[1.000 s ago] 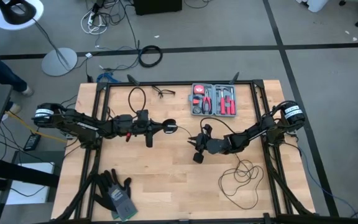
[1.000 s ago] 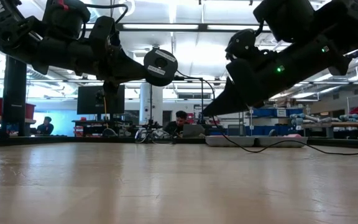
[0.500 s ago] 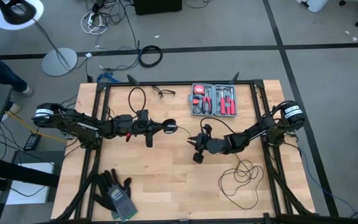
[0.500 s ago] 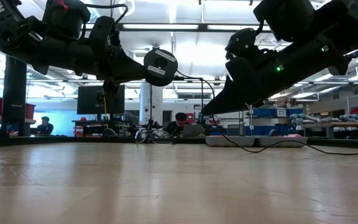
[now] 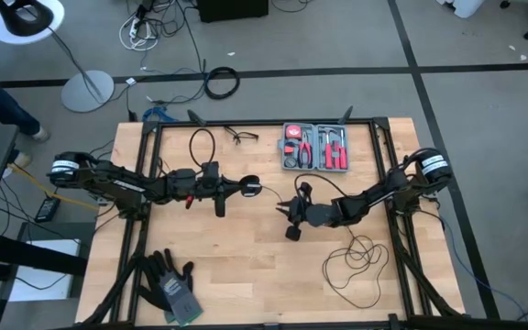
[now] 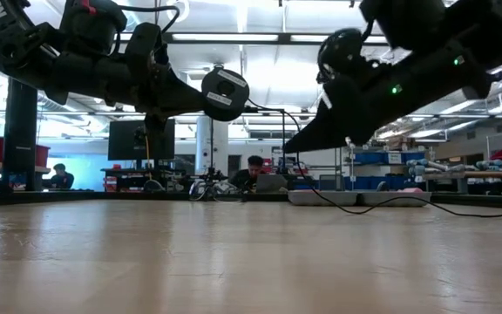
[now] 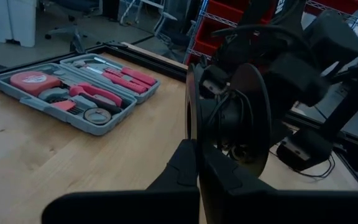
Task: Coil cords
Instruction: Coil the black wire onto the spool
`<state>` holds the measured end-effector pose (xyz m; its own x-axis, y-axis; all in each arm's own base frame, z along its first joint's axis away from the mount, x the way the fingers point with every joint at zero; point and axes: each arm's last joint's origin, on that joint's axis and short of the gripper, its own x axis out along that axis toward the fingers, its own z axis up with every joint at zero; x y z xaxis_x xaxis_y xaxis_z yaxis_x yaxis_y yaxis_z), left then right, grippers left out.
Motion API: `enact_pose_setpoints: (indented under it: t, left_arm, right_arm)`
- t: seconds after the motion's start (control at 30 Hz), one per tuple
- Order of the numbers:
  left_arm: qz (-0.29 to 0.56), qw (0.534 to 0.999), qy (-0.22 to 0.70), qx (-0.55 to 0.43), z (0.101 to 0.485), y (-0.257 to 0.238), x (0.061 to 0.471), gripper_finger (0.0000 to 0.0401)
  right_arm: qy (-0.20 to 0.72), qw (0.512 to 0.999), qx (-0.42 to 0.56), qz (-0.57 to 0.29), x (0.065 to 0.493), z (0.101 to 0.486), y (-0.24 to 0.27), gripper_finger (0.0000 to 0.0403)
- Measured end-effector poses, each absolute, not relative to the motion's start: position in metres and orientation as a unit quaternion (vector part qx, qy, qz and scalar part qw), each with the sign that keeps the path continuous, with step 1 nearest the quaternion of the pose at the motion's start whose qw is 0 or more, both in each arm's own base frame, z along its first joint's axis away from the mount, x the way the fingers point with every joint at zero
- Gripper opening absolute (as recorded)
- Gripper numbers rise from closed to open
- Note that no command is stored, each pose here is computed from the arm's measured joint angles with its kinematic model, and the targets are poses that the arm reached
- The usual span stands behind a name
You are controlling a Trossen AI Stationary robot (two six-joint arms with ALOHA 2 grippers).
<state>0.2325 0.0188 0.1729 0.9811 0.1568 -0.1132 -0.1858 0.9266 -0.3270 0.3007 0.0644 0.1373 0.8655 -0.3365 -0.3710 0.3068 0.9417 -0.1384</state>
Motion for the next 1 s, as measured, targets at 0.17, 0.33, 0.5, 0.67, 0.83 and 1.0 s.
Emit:
enact_pose_setpoints:
  t: [0.17,0.33,0.5,0.67,0.83,1.0]
  left_arm:
    - [0.088,0.981,0.043,-0.170,0.173,0.019,0.232,0.0001]
    - [0.087,0.981,0.042,-0.170,0.173,0.019,0.232,0.0001]
    - [0.087,0.981,0.042,-0.170,0.173,0.019,0.232,0.0001]
    - [0.087,0.981,0.042,-0.170,0.173,0.019,0.232,0.0001]
    - [0.086,0.981,0.030,-0.171,0.175,0.019,0.233,0.0001]
    - [0.083,0.982,0.015,-0.172,0.178,0.019,0.233,0.0001]
  right_arm:
    - [0.188,0.968,-0.030,-0.162,0.297,0.149,0.067,0.0061]
    - [0.202,0.964,0.007,-0.173,0.293,0.151,0.066,0.0063]
    - [0.215,0.962,0.026,-0.164,0.292,0.148,0.066,0.0062]
    - [0.222,0.960,0.038,-0.168,0.291,0.146,0.065,0.0060]
    - [0.231,0.951,0.074,-0.194,0.291,0.142,0.058,0.0022]
    - [0.228,0.948,0.091,-0.203,0.297,0.142,0.057,0.0003]
